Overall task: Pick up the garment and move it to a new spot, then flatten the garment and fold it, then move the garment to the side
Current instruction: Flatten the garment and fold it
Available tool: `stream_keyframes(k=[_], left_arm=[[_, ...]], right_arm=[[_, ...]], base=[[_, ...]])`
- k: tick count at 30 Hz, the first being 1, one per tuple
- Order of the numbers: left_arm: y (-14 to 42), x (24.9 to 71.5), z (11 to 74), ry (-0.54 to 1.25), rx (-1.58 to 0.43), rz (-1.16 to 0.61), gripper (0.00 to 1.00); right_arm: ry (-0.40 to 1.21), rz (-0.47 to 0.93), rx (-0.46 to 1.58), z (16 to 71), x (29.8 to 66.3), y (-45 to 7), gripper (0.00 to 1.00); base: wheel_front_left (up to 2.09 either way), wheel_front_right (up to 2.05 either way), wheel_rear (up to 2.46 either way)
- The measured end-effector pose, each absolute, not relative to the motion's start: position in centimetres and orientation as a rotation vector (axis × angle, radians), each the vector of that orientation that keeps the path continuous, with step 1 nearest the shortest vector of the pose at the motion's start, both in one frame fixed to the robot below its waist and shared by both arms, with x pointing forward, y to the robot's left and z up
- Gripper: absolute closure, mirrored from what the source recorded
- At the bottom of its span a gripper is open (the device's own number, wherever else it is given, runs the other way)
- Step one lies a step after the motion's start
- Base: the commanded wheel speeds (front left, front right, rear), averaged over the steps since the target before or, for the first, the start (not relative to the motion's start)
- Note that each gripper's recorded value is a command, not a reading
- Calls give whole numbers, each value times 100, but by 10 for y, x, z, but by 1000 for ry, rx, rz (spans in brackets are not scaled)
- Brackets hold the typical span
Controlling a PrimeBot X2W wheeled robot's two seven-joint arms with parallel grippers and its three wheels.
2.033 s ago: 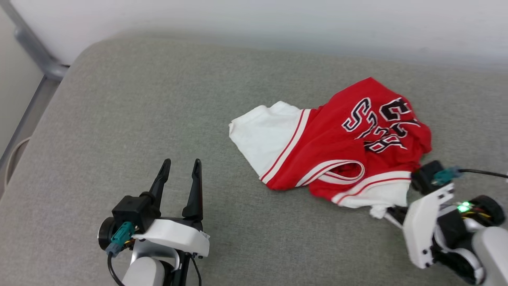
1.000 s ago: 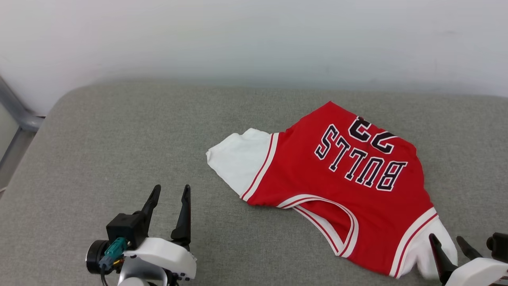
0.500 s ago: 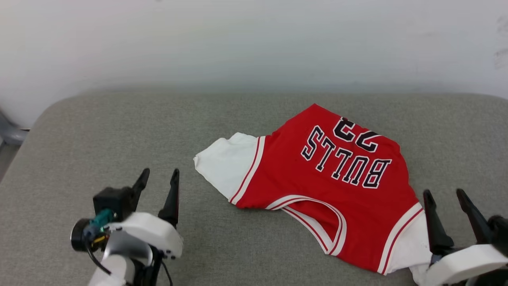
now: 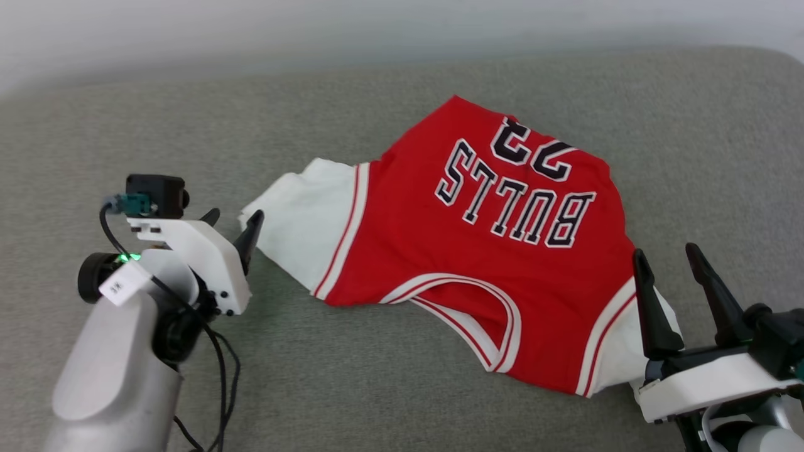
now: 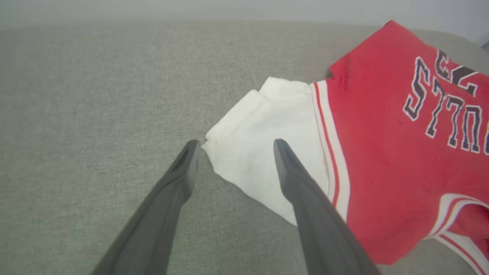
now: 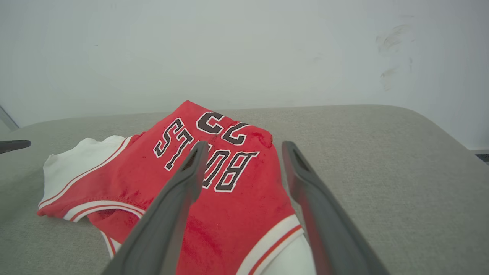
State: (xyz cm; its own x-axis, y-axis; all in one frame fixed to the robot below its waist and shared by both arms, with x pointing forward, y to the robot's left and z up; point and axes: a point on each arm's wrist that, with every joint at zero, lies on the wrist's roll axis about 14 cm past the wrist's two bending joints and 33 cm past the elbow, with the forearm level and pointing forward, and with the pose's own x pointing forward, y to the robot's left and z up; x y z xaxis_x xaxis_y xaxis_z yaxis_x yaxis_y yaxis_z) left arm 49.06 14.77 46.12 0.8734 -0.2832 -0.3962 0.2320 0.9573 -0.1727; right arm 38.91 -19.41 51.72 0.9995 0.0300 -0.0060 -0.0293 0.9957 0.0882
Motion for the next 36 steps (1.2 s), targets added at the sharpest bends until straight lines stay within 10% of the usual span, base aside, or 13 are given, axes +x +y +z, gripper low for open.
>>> stream_keyframes(k=[15,17,36], left_arm=[[131,497,363,1025,-51,-383,4],[129,498,361,1030,-57,-389,100],[121,495,423,680,-82,-369,100]], right_arm=[[136,-89,122,465,390,-229,0],[148,-100,122,461,390,-233,0],[634,-154,216,403,337,-265,0]], base=[[0,0,0],[0,0,0],[0,0,0]])
